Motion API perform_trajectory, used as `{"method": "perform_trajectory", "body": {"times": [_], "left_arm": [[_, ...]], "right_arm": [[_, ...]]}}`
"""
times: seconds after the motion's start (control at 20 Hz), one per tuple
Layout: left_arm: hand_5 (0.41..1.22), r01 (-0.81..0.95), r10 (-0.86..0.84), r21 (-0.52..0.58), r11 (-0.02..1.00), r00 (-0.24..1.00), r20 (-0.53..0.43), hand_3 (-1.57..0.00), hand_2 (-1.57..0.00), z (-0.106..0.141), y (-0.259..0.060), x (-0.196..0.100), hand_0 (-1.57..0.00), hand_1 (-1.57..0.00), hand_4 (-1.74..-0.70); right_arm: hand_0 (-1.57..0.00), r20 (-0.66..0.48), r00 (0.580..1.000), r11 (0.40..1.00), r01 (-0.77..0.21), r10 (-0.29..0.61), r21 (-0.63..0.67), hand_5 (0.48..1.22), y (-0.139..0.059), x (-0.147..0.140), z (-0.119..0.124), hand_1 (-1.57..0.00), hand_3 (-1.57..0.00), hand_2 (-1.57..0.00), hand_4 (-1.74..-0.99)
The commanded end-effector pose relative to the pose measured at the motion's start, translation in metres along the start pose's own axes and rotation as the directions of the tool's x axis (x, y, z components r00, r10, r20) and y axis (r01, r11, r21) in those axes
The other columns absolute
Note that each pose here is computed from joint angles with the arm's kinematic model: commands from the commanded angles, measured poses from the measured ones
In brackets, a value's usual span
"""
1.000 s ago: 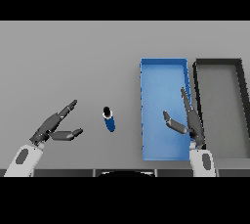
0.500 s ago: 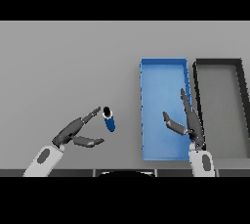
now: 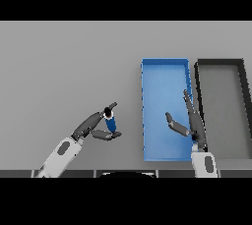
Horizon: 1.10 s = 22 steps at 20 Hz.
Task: Pick up the blue pipe and place it into the blue bin.
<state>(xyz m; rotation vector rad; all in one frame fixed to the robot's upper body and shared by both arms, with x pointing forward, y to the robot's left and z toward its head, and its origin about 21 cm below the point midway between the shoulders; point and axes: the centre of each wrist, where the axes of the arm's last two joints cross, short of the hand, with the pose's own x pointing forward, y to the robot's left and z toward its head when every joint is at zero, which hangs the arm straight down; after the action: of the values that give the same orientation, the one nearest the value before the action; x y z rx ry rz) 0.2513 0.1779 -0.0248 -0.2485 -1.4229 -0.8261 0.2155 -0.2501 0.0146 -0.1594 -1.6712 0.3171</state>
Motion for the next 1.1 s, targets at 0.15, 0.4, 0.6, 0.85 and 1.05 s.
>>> {"method": "perform_trajectory", "body": {"times": [0.15, 0.4, 0.6, 0.85, 1.05], "left_arm": [[0.441, -0.054, 0.055, -0.027, 0.998, 0.998, 0.044, 0.0, 0.0, -0.011, -0.012, -0.002, 0.0, 0.0, -1.09], [0.735, -0.187, 0.187, -0.013, 0.982, 0.976, 0.108, -0.53, -0.49, -0.021, -0.023, 0.0, -0.12, -0.32, -1.28], [1.022, -0.212, 0.212, -0.016, 0.977, 0.97, 0.118, -1.12, -1.12, -0.02, -0.032, 0.002, -0.95, -1.05, -1.54], [1.156, -0.165, 0.164, -0.012, 0.986, 0.969, 0.182, -1.42, -1.42, -0.021, -0.042, 0.009, -1.37, -1.4, -1.5], [1.194, -0.168, 0.159, 0.005, 0.986, 0.944, 0.288, -1.51, -1.51, -0.024, -0.034, 0.029, -1.49, -1.5, -1.47]], "right_arm": [[0.0, 0.0, 1.0, 1.0, -0.03, 0.03, -0.006, 0.649, -0.003, -0.004, 0.002, 0.0, 0.0, 0.0, -1.205], [0.0, 0.007, 1.0, 1.0, -0.022, 0.022, -0.007, 0.656, -0.004, -0.005, 0.003, 0.0, 0.0, 0.0, -1.22], [0.0, 0.01, 1.0, 1.0, -0.008, 0.008, 0.005, 0.66, -0.003, -0.006, 0.004, 0.0, 0.0, 0.0, -1.227], [0.0, 0.001, 1.0, 1.0, 0.006, -0.006, 0.01, 0.638, -0.003, -0.003, -0.002, 0.0, 0.0, 0.0, -1.221], [0.0, -0.003, 1.0, 1.0, 0.023, -0.023, 0.009, 0.63, 0.0, -0.002, -0.003, 0.0, 0.0, 0.0, -1.225]]}}
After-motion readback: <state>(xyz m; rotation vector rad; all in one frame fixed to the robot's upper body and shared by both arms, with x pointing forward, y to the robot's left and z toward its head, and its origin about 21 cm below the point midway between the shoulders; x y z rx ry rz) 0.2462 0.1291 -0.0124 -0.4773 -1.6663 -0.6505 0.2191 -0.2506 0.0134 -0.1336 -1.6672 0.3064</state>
